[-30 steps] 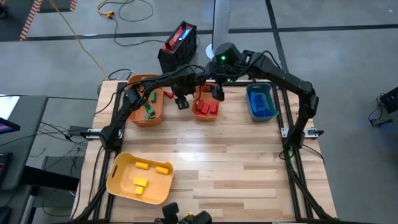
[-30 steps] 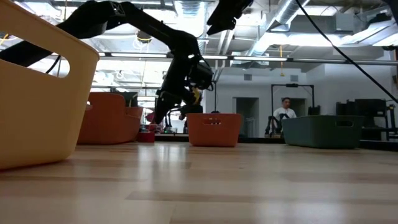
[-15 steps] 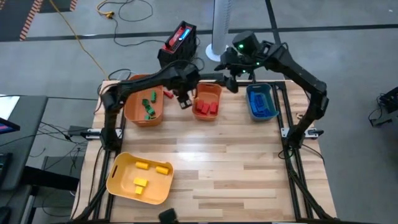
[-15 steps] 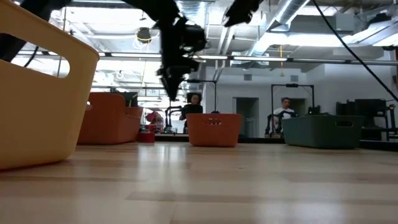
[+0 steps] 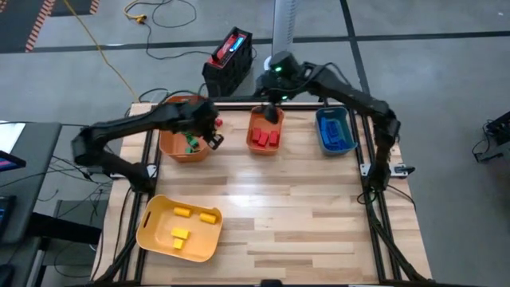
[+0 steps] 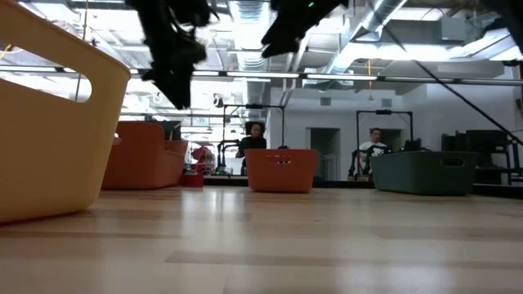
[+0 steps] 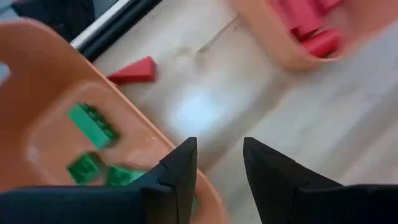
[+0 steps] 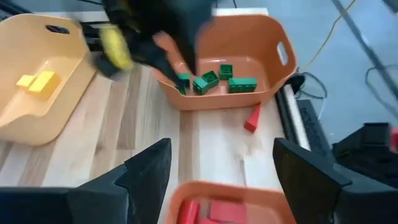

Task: Sort blocks
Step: Move the red block

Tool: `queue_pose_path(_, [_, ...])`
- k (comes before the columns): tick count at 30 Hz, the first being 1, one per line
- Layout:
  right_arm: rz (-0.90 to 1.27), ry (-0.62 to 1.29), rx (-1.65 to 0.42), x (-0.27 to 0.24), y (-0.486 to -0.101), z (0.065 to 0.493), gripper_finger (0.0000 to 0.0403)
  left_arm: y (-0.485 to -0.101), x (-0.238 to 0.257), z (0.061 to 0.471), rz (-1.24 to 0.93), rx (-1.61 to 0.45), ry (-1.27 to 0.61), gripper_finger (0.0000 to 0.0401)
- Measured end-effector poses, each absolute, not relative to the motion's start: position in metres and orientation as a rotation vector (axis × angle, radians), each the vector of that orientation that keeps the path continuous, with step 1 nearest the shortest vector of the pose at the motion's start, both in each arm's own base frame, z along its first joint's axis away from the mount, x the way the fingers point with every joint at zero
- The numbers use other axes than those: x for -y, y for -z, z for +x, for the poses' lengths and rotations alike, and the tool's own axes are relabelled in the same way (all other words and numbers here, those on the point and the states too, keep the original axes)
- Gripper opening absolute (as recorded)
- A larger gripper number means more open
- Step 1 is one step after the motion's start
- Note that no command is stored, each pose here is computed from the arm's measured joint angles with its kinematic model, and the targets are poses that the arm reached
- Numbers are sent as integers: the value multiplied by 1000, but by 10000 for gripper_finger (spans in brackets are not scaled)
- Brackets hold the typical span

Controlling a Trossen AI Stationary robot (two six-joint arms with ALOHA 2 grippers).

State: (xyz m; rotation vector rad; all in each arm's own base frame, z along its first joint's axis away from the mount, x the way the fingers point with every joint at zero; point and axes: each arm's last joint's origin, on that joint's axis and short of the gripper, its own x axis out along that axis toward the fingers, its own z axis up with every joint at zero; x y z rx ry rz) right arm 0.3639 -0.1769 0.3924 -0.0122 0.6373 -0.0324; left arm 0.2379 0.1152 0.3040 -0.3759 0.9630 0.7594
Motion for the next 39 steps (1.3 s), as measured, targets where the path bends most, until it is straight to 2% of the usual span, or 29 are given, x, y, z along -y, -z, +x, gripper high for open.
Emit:
queue_pose_path(8, [41, 34, -585, 183, -348, 416, 291, -329, -72, 189, -551, -744, -791, 125])
queue_pose_path(15, [60, 74, -604, 185, -302, 453, 291, -342, -49, 169, -655, -639, -743, 125])
queue_pose_path(20, [97, 134, -634, 190, -277, 471, 291, -347, -36, 164, -679, -612, -687, 125])
queue_pose_path(28, [129, 143, -686, 197, -264, 500, 291, -350, -23, 160, -670, -608, -619, 125])
queue_pose_path(32, [172, 158, -738, 199, -238, 504, 291, -350, -22, 157, -659, -619, -631, 125])
queue_pose_path(39, [137, 180, -705, 203, -231, 510, 291, -349, -22, 147, -683, -618, -706, 125])
